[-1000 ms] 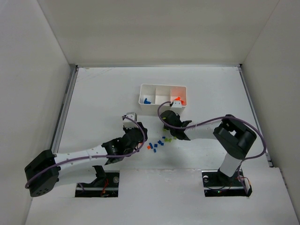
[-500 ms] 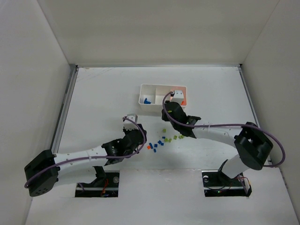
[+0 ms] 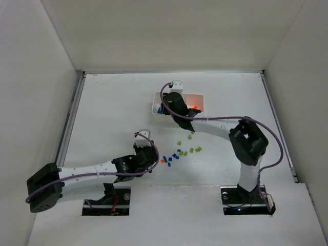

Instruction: Sort the legos into containers by color

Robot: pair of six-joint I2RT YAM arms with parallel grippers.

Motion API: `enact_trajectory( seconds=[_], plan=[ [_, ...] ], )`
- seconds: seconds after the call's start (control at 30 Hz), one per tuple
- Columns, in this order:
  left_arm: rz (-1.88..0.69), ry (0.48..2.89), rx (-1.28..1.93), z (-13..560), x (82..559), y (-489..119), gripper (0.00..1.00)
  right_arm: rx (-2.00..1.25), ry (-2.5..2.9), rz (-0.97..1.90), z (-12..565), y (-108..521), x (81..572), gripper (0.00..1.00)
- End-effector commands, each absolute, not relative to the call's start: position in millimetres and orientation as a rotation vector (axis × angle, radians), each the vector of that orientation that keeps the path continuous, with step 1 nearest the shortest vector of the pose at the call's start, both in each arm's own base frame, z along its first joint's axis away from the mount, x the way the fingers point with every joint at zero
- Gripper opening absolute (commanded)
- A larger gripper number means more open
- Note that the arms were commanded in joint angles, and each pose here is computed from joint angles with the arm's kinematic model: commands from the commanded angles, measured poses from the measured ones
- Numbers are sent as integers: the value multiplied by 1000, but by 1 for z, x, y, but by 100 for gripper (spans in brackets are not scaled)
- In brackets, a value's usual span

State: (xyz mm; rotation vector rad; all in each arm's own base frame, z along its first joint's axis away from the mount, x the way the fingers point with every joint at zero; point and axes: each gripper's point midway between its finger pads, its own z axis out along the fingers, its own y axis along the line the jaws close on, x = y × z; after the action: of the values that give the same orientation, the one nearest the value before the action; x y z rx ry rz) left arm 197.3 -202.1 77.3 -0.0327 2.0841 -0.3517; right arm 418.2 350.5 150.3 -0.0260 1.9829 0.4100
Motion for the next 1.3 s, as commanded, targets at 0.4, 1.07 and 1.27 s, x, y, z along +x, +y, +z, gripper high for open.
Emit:
enact_trajectory(
  seconds=[0.4, 1.07, 1.27],
  plan=[
    [-259, 2125, -60, 69, 185, -195, 26, -26, 1926, 465, 177, 319, 380, 24],
    [-179, 2106, -168, 63, 194, -203, 24, -63, 2047, 546, 114, 279, 287, 26],
    [-113, 2116, -152, 58, 206, -197, 31, -65, 2047, 558, 108, 280, 285, 28]
  ],
)
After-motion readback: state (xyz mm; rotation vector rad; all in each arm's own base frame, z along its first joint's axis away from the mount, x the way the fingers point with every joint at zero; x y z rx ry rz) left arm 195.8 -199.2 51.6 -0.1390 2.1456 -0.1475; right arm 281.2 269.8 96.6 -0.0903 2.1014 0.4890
